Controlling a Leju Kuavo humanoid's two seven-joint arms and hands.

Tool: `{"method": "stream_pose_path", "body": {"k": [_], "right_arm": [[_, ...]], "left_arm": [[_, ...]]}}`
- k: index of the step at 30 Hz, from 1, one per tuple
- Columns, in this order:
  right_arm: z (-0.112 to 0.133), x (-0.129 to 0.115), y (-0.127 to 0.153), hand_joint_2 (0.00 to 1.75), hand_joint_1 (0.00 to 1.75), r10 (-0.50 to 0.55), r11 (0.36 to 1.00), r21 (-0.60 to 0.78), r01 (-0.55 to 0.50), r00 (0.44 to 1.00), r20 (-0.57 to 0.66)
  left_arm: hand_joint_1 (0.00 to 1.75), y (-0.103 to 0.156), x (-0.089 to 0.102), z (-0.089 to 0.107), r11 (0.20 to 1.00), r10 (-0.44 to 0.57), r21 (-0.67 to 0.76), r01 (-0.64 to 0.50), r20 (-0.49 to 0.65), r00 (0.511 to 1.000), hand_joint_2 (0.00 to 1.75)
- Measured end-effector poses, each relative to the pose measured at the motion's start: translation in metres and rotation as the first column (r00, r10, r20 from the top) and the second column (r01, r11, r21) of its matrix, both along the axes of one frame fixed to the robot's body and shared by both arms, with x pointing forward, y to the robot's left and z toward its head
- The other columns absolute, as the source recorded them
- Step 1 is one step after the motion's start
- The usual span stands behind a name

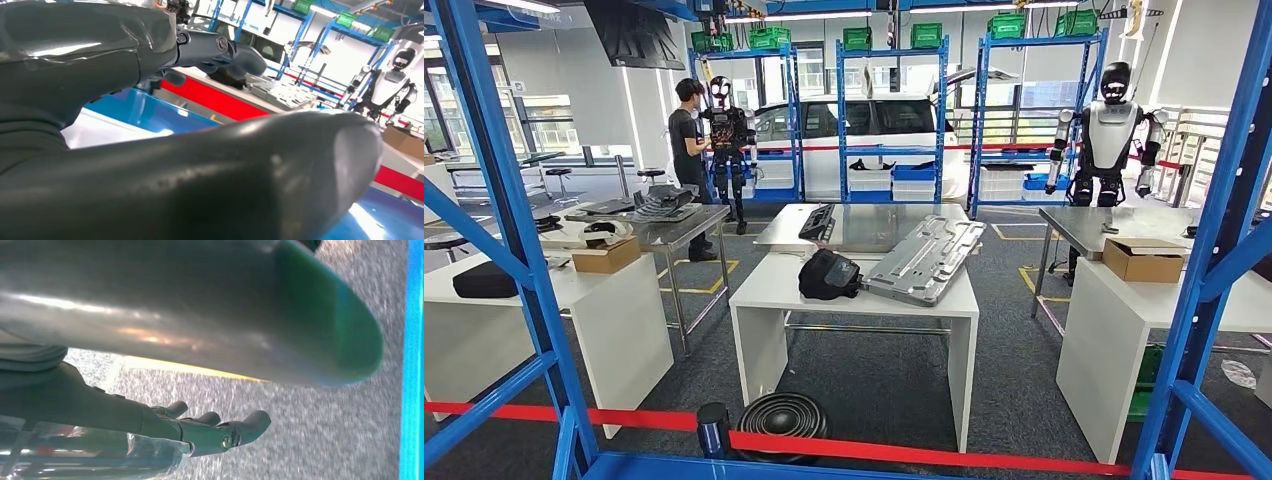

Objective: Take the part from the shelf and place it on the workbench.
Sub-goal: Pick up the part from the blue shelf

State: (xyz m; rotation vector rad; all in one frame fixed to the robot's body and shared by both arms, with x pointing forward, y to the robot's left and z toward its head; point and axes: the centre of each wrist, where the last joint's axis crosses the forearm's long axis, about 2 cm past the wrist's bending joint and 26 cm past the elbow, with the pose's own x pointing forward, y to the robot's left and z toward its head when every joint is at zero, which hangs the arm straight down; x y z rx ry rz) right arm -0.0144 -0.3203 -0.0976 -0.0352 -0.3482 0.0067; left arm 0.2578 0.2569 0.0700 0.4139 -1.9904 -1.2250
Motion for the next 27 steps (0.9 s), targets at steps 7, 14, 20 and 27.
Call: {"method": "stream_pose_path", "body": {"k": [7, 14, 20, 27], "right_arm": [[-0.0006, -0.0004, -0.0026, 0.00, 0.00, 0.001, 1.000, -0.003, -0.001, 1.000, -0.001], [-0.0011, 0.0001, -0.0051, 0.00, 0.00, 0.001, 1.000, -0.005, -0.001, 1.000, -0.001], [-0.0012, -0.0013, -0.0052, 0.00, 0.00, 0.001, 1.000, -0.005, -0.001, 1.000, -0.003], [-0.0013, -0.0026, -0.0037, 0.00, 0.00, 0.000, 1.000, -0.004, -0.001, 1.000, -0.009]], "left_arm": [[0.00, -0.0037, 0.0011, 0.0022, 1.000, -0.009, -0.004, 0.009, 0.003, 1.000, 0.00], [0.00, -0.0034, 0.0014, 0.0019, 1.000, -0.021, -0.017, 0.020, -0.033, 0.999, 0.00], [0.00, -0.0021, 0.0024, 0.0023, 0.999, -0.031, -0.030, 0.030, -0.039, 0.999, 0.00], [0.00, -0.0022, 0.0038, 0.0030, 0.998, -0.037, -0.048, 0.034, -0.059, 0.998, 1.75]]}}
